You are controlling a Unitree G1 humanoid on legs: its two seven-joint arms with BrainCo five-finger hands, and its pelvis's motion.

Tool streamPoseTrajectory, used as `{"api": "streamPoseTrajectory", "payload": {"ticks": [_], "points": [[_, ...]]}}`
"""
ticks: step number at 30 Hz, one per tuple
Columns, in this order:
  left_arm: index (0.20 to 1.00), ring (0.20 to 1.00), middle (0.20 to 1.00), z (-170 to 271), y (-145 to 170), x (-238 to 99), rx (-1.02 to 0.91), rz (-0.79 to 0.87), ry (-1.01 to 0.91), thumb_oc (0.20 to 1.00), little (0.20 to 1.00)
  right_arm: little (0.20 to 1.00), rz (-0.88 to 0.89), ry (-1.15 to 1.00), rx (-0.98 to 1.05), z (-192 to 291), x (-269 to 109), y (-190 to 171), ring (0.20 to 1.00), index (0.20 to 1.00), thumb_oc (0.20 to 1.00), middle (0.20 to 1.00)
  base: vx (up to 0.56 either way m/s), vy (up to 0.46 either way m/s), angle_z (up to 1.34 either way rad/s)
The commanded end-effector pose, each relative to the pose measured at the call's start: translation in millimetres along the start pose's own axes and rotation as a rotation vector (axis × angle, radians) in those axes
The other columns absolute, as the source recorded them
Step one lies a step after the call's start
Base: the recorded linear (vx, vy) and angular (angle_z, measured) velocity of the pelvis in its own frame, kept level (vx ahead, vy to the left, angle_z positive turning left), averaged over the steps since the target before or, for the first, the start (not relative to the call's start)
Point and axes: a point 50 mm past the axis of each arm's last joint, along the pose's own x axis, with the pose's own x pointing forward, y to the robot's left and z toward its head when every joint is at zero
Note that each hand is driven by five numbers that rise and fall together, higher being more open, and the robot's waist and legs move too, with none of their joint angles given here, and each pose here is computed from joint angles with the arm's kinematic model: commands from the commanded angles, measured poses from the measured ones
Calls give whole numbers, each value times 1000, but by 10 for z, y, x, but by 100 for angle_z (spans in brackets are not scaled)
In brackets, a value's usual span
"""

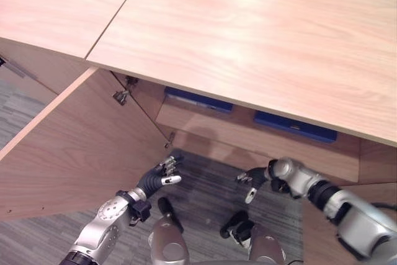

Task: Put the empty folder in the office cabinet

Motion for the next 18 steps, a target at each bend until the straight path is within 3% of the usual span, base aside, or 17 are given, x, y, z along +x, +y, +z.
{"api": "streamPoseTrajectory", "payload": {"ticks": [1, 6, 9, 12, 18], "points": [[1000, 1000, 1000, 128, -203, 15, 91, -123, -46, 1000, 1000, 1000, -141, -123, 44, 270, -16, -152, 1000, 1000, 1000, 1000, 37, -21, -6], [1000, 1000, 1000, -82, -275, 39, 102, -162, 47, 1000, 1000, 1000, -133, -46, 471, -332, 216, 405, 1000, 1000, 1000, 1000, 56, 66, 20], [1000, 1000, 1000, -166, -326, 38, 119, -198, 95, 1000, 1000, 1000, -144, 72, 728, -838, 202, 755, 1000, 1000, 1000, 1000, -16, 167, 117], [1000, 1000, 1000, -124, -369, 92, 171, -234, 105, 1000, 1000, 1000, -124, 185, 873, -1182, 153, 1105, 1000, 1000, 1000, 1000, -84, 310, 71], [1000, 1000, 1000, -94, -396, 142, 208, -260, 106, 1000, 1000, 1000, -138, 252, 1060, -1458, 65, 1402, 1000, 1000, 1000, 1000, -16, 311, 119]]}}
